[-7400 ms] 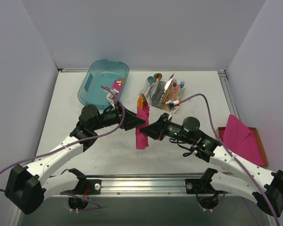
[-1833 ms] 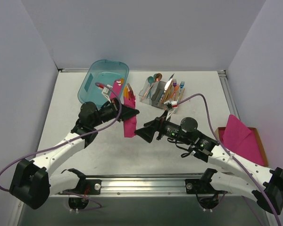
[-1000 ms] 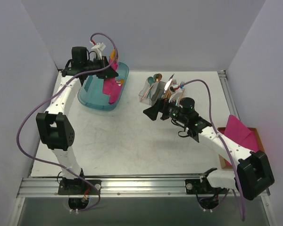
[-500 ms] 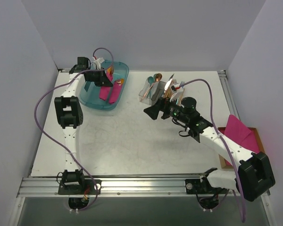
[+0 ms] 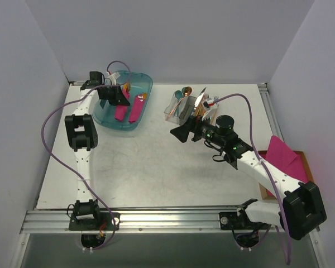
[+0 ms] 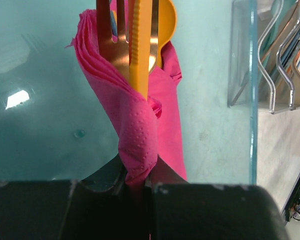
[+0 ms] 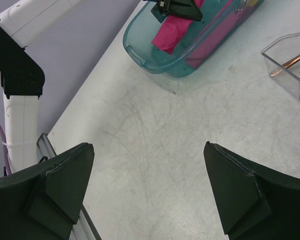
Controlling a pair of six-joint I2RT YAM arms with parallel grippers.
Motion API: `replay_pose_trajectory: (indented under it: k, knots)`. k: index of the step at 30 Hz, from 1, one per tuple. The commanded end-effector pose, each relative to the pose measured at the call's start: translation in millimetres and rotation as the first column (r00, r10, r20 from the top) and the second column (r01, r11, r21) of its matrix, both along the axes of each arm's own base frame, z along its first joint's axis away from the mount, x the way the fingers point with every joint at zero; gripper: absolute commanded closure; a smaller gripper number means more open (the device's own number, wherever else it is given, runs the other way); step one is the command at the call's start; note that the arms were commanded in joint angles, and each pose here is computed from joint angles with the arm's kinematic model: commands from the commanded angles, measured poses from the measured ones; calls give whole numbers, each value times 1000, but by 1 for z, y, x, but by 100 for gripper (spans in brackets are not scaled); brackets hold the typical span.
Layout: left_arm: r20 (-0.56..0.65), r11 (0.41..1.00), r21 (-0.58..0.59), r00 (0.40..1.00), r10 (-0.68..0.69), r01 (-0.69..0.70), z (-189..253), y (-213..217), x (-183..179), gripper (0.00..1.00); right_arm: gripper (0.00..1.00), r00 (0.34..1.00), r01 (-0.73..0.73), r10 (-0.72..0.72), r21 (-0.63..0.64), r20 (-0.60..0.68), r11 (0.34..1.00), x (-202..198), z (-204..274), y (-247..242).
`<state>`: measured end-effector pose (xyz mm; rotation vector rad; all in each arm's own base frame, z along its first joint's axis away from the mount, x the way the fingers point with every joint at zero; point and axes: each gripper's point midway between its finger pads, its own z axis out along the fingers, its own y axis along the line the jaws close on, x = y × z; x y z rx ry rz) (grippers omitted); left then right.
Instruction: Place the utensils on the paper napkin and roll it up
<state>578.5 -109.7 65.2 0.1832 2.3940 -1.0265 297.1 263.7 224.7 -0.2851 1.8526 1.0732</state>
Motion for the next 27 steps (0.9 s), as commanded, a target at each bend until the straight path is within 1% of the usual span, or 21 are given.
replay_pose_trajectory:
  k: [1,7,10,14,20,21,27]
  knots:
    - [44,1000,-17,999,-6,6,-2,-3,12,96,3,997,-24,21,50,68,998,-2,24,1]
    - [20,1000,-18,1000,11,-11,-12,-7,15,92,3,998,-26,23,52,63,998,-2,22,1]
    - [5,1000,-8,1000,21,-21,-17,-8,14,85,3,998,-31,28,53,63,998,-3,22,1]
    - [-11,1000,-1,1000,14,-14,-23,-13,12,80,3,998,-35,31,59,62,998,-3,23,1]
    - [-13,999,41,999,33,-32,-28,-6,13,72,3,997,-40,36,66,61,997,-4,23,1]
    - [-13,998,57,1000,14,-13,-28,-22,10,71,3,997,-42,38,66,61,997,-4,24,1]
    - [-21,994,105,999,32,-30,-33,-16,10,69,3,997,-52,48,69,54,996,-5,22,2]
